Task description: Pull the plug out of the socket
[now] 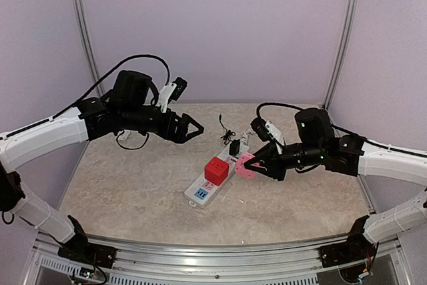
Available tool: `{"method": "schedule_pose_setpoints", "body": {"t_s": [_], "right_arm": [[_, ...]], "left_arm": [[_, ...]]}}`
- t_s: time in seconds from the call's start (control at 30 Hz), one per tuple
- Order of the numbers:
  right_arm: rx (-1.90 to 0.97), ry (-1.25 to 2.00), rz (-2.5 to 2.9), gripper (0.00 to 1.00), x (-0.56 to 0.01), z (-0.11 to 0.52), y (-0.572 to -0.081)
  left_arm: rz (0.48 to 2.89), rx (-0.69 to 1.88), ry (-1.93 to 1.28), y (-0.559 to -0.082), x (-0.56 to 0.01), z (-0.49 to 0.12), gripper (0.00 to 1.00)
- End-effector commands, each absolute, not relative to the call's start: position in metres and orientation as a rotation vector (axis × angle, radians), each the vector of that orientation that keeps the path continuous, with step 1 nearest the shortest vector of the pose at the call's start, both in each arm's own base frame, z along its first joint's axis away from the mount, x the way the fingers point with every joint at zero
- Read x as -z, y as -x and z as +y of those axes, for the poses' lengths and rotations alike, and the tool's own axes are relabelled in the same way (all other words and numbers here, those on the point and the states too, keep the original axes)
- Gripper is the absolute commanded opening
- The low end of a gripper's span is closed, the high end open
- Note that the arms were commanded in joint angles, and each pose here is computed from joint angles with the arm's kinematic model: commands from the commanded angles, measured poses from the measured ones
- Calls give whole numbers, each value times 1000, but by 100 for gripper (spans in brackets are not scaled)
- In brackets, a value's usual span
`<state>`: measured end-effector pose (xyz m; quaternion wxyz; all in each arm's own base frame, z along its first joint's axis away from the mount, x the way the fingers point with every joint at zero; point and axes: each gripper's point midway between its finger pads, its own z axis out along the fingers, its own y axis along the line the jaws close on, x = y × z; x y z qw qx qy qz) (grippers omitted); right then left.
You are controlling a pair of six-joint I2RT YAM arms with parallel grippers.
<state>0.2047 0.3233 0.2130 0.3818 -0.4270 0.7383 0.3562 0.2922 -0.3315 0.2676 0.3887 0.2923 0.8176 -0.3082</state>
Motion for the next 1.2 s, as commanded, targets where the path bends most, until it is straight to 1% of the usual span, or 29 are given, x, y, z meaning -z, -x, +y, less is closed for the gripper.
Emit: {"method": "schedule_pose_setpoints", "body": {"t_s": [0.0, 0.2, 0.37, 0.43, 0.53, 0.8, 0.87, 1.0, 1.03, 1.07, 1.13, 1.17], "right_arm": [[-1091, 1064, 1674, 0, -280, 338, -192], [-1267, 1084, 1540, 0, -315, 353, -178], [-1347, 1107, 1476, 0, -325, 361, -167], [-1369, 1118, 1462, 0, -326, 364, -163], [-1393, 1140, 1444, 0, -327, 368, -157], [-1432, 1181, 1426, 0, -326, 376, -147], [-1436, 1183, 1423, 0, -326, 376, -146], [-1422, 1173, 1428, 0, -327, 375, -147], [-1417, 1172, 1431, 2, -327, 374, -148], [-1410, 1168, 1436, 7, -327, 373, -148], [-1393, 1166, 1450, 28, -326, 372, -149], [-1384, 1162, 1453, 34, -327, 371, -149]], "left_arm": [[1882, 995, -974, -235, -279, -348, 98], [1747, 1104, -1126, -188, -282, -370, 82], [1681, 1217, -1205, -165, -281, -386, 70], [1641, 1254, -1223, -156, -282, -390, 66], [1573, 1291, -1222, -152, -293, -396, 62], [1572, 1318, -1216, -154, -295, -406, 46], [1570, 1324, -1221, -153, -296, -407, 40], [1558, 1326, -1224, -151, -296, -405, 21], [1555, 1326, -1224, -151, -296, -405, 17], [1553, 1323, -1224, -151, -296, -404, 11], [1553, 1316, -1225, -151, -296, -403, 3], [1551, 1316, -1230, -150, -296, -402, 0]]}}
